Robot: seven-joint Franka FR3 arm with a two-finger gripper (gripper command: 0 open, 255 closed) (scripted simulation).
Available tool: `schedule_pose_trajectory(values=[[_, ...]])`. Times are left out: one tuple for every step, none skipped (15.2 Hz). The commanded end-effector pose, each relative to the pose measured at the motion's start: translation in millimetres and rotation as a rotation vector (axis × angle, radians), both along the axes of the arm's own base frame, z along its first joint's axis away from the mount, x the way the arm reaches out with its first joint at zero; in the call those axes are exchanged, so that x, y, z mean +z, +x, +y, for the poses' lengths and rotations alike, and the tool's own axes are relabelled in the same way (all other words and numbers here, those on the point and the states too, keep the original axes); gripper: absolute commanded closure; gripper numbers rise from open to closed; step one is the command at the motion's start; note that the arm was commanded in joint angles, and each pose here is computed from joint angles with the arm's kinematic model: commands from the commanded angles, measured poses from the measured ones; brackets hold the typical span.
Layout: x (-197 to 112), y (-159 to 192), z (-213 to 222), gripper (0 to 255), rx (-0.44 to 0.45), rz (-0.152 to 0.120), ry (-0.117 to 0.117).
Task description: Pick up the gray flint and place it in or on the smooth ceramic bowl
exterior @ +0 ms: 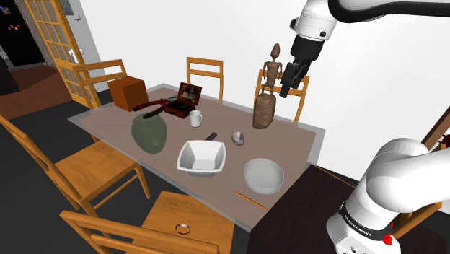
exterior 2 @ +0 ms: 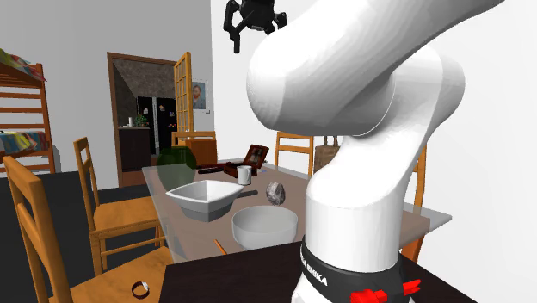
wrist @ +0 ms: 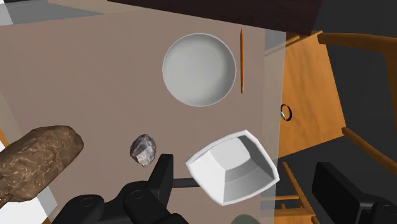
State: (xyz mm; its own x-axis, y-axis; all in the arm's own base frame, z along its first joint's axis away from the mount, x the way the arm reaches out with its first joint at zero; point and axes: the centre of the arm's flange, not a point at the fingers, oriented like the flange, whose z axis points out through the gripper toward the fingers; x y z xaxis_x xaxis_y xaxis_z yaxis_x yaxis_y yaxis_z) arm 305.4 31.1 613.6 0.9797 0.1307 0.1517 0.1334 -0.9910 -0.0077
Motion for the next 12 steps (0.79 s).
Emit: schedule_pose_trajectory(values=[[0.0, 0.0, 0.0, 0, 0.0, 0.0, 0.0], [-10.3, 6.9, -3.8, 0, 0.0, -0.004, -0.001], [-20.5, 13.8, -7.5, 0, 0.0, -0.008, -0.001], [-30.7, 20.7, -11.3, 0, 0.0, -0.012, -0.002], [-40.9, 27.7, -15.1, 0, 0.0, -0.016, -0.003], [-51.1, 34.7, -18.8, 0, 0.0, -0.019, -0.004], [-61.2, 41.8, -22.6, 0, 0.0, -0.023, -0.004], [-71.3, 48.9, -26.4, 0, 0.0, -0.027, -0.005], [-81.3, 56.0, -30.2, 0, 0.001, -0.031, -0.006], [-91.4, 63.2, -34.0, 0, 0.001, -0.035, -0.007], [-101.4, 70.4, -37.9, 0, 0.001, -0.039, -0.007], [-111.3, 77.7, -41.7, 0, 0.001, -0.043, -0.008]])
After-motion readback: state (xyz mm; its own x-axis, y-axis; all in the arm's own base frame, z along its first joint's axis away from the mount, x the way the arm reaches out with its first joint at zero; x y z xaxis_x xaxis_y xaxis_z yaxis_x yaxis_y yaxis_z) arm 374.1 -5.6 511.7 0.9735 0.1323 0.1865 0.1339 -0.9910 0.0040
